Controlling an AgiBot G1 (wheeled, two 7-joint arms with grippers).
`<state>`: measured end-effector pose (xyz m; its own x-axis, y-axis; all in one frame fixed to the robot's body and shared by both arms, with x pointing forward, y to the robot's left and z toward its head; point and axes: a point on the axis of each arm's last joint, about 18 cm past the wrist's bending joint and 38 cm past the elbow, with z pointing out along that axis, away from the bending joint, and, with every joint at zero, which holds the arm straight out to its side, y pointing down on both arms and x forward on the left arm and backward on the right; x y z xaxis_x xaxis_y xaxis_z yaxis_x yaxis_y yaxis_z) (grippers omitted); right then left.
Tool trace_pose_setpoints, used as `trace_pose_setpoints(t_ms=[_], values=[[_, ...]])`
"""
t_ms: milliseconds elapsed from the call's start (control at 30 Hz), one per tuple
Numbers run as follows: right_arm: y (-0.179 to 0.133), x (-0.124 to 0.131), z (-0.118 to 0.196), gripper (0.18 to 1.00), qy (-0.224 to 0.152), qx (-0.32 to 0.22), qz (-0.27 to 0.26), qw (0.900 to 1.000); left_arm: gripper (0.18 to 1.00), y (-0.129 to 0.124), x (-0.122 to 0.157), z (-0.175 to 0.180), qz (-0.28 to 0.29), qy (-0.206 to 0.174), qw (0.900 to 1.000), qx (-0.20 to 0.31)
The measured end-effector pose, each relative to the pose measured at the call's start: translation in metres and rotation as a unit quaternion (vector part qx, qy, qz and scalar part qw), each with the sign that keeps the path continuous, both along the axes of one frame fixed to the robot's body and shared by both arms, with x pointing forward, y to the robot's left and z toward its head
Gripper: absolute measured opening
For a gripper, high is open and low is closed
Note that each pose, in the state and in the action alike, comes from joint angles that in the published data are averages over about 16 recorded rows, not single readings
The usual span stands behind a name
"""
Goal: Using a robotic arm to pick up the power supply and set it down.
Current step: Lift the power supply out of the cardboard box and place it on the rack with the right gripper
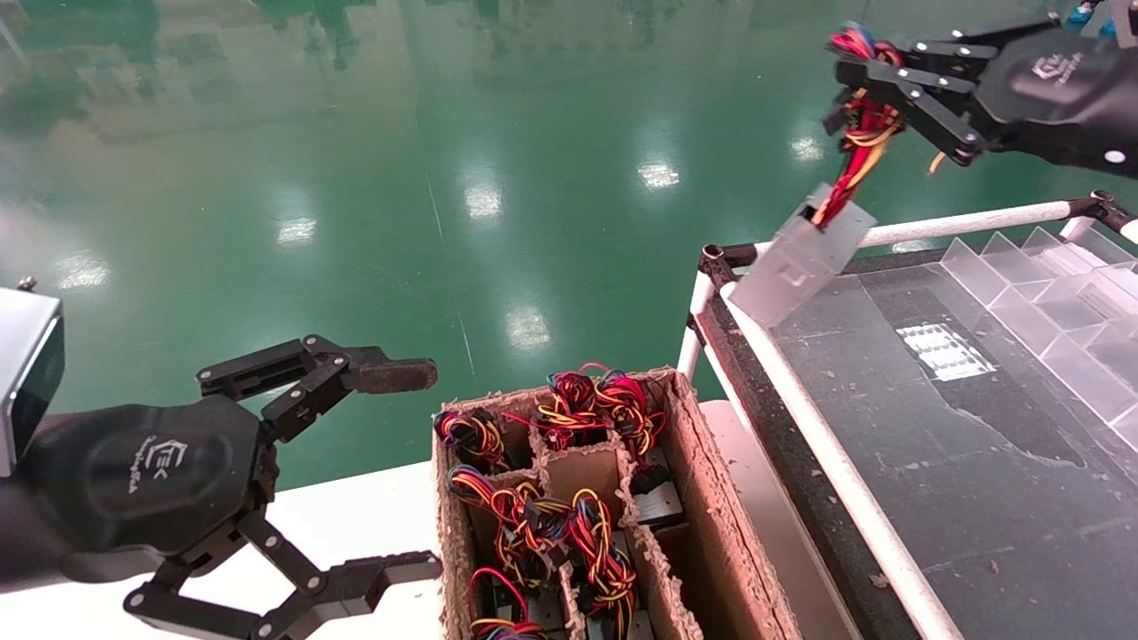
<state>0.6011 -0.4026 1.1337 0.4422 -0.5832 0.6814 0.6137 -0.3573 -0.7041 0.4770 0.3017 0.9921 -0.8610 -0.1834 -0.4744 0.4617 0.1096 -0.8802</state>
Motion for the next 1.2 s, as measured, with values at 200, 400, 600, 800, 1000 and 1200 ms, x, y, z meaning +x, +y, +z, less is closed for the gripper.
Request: trace_pose_setpoints(t_ms=[200, 400, 600, 800, 1000, 1200], values=[[-0.020, 0.006, -0.012, 0.239, 0.012, -0.001, -0.034, 0.999, 1.001, 0.000, 0.000, 0.000, 0.000, 0.000, 1.0000, 0.000], [-0.029, 0.010, -0.028, 0.239, 0.030, -0.004, -0.047, 0.998, 1.001, 0.000, 0.000, 0.000, 0.000, 0.000, 1.0000, 0.000], [-0.032, 0.016, -0.040, 0.239, 0.043, -0.005, -0.056, 0.998, 1.001, 0.000, 0.000, 0.000, 0.000, 0.000, 1.0000, 0.000], [-0.031, 0.026, -0.045, 0.239, 0.047, -0.001, -0.070, 0.996, 1.001, 0.000, 0.000, 0.000, 0.000, 0.000, 1.0000, 0.000], [-0.029, 0.043, -0.044, 0.239, 0.047, 0.007, -0.100, 0.994, 1.001, 0.000, 0.000, 0.000, 0.000, 0.000, 1.0000, 0.000], [-0.018, 0.063, -0.041, 0.239, 0.048, 0.013, -0.126, 0.991, 1.001, 0.000, 0.000, 0.000, 0.000, 0.000, 1.0000, 0.000]])
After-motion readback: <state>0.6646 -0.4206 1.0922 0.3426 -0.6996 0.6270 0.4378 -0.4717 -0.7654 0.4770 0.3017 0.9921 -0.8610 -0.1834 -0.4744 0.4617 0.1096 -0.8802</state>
